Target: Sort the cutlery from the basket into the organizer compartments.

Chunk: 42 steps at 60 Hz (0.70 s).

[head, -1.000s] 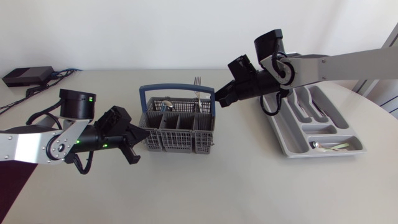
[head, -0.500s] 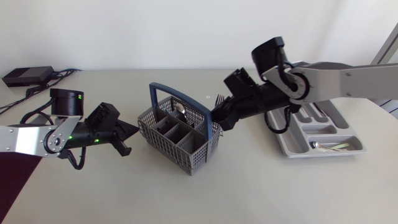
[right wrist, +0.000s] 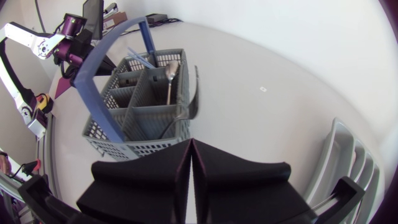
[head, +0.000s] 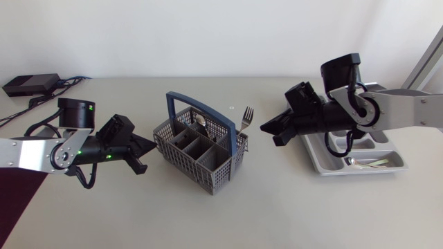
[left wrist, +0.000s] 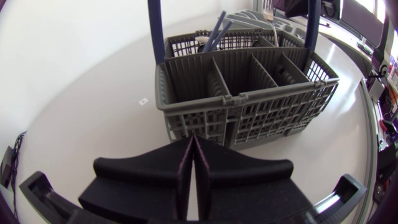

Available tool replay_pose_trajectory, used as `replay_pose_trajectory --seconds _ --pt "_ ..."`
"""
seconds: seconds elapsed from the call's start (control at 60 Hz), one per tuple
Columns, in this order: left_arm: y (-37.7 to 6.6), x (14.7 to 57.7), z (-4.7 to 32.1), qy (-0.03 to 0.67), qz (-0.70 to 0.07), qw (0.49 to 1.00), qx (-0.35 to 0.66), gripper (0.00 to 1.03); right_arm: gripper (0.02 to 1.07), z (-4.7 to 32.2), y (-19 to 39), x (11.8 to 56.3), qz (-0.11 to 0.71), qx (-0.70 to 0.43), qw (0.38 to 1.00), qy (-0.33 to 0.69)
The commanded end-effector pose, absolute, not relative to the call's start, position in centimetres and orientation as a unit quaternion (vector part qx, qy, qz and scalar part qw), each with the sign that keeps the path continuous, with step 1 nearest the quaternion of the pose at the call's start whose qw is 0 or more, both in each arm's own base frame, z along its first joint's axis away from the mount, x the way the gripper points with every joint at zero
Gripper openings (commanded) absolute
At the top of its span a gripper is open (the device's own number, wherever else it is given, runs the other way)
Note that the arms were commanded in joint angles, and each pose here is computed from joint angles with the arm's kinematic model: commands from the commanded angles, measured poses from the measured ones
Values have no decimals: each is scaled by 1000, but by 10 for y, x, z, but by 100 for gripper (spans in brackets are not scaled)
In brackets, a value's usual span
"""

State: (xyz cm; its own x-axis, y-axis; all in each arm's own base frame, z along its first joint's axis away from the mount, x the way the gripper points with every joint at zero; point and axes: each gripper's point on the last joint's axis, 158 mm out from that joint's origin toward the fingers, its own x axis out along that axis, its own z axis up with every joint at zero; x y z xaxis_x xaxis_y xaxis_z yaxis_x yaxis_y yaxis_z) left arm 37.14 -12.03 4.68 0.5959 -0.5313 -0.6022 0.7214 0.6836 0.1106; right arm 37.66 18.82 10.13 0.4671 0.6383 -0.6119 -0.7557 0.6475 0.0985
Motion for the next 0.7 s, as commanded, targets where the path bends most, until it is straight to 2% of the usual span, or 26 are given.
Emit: replay_pose_trajectory --seconds 0.0,0.233,0.567,0.683 --pt "-125 380 48 275 -358 876 166 4 7 73 184 380 403 -86 845 340" --pt "-127 394 51 276 -354 880 155 4 7 55 202 398 407 -80 842 344" --pt "-143 400 47 276 -366 876 153 4 7 64 227 362 443 -91 826 336" --pt "-131 401 61 262 -351 885 157 4 7 70 224 356 435 -110 833 325"
